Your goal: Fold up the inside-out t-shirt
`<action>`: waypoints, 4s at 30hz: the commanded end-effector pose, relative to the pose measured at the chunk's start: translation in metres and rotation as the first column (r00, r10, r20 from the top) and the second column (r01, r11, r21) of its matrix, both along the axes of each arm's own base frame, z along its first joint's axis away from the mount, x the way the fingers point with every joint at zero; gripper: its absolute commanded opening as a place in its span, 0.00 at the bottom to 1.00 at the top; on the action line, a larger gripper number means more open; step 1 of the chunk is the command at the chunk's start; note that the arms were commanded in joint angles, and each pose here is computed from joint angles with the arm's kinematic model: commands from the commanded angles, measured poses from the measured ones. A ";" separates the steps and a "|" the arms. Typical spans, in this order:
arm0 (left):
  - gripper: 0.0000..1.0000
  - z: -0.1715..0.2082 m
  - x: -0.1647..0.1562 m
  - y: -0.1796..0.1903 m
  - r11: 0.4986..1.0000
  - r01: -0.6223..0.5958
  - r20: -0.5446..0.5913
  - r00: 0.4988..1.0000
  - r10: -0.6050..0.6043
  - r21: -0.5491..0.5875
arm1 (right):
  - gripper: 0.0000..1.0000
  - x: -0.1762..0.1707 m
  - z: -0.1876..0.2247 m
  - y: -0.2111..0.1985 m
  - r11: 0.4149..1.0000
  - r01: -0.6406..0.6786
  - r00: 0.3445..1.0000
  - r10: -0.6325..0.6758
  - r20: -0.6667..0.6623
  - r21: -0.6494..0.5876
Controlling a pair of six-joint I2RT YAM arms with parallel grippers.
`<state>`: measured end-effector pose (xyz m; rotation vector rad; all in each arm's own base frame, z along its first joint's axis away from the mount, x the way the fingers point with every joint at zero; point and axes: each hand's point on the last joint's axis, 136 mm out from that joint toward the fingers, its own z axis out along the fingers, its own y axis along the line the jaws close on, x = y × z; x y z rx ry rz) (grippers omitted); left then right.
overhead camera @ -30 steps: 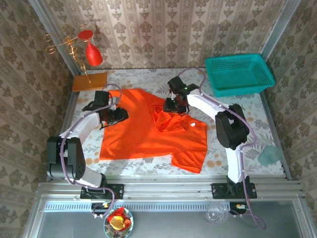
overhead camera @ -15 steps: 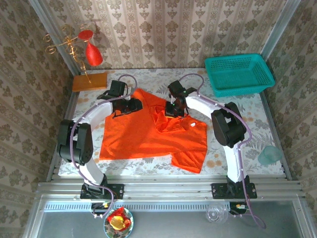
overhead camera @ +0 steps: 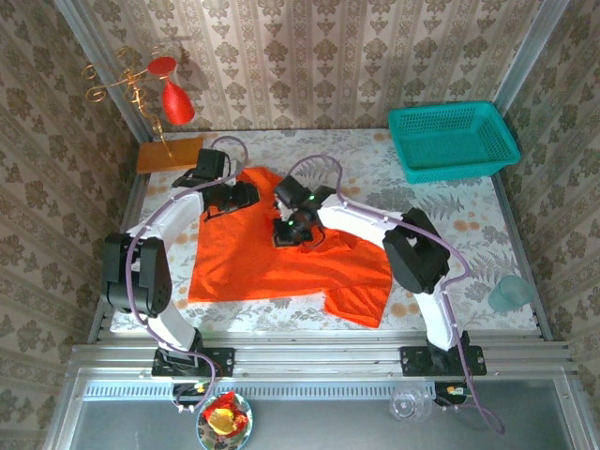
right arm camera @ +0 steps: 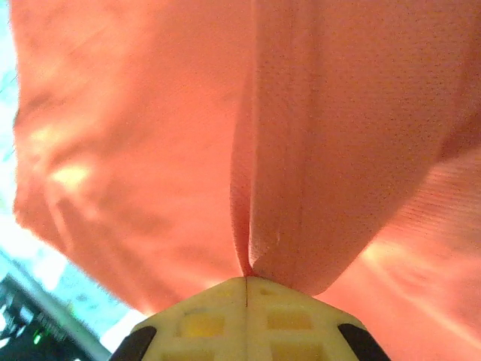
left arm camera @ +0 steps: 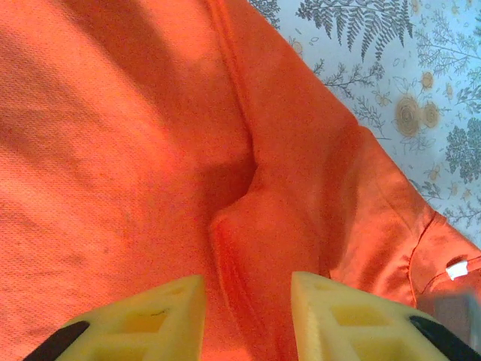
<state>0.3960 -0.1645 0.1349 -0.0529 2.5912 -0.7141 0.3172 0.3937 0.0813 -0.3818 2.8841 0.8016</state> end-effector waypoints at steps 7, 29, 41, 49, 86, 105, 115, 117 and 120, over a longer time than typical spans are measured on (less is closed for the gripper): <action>0.37 -0.017 -0.003 0.000 0.998 0.052 -0.057 0.997 -0.050 0.041 | 0.44 -0.011 0.045 -0.030 0.999 0.011 0.995 -0.007 0.102 -0.041; 0.37 -0.092 -0.007 -0.029 0.989 0.115 -0.285 0.949 -0.136 -0.088 | 0.30 0.002 -0.036 -0.126 0.863 0.126 0.990 -0.081 0.113 -0.488; 0.03 -0.041 0.020 -0.017 0.990 0.050 -0.162 0.984 -0.071 -0.130 | 0.35 0.002 0.016 -0.074 0.953 -0.003 0.964 0.083 0.252 -0.302; 0.04 -0.046 0.019 -0.016 0.991 0.066 -0.198 0.976 -0.088 -0.116 | 0.48 -0.006 0.029 -0.014 0.943 -0.209 0.860 0.304 0.410 -0.260; 0.31 -0.079 -0.114 0.095 0.956 -0.292 -0.271 0.919 0.285 0.014 | 0.47 0.029 -0.054 0.046 0.579 -0.647 0.422 0.814 0.399 -0.497; 0.29 -0.124 -0.151 0.113 0.913 -0.402 -0.338 0.852 0.399 0.065 | 0.00 0.077 0.049 0.025 0.749 -0.543 0.482 0.648 0.590 -0.379; 0.29 -0.111 -0.144 0.114 0.917 -0.394 -0.331 0.858 0.392 0.062 | 0.00 0.216 0.089 -0.104 0.908 -0.202 0.600 0.411 0.686 -0.367; 0.30 -0.106 -0.141 0.115 0.916 -0.395 -0.324 0.860 0.394 0.064 | 0.00 0.253 0.090 -0.140 0.907 -0.095 0.600 0.381 0.704 -0.410; 0.30 -0.099 -0.138 0.116 0.917 -0.392 -0.319 0.862 0.393 0.068 | 0.00 0.306 0.098 -0.188 0.882 0.089 0.582 0.331 0.743 -0.462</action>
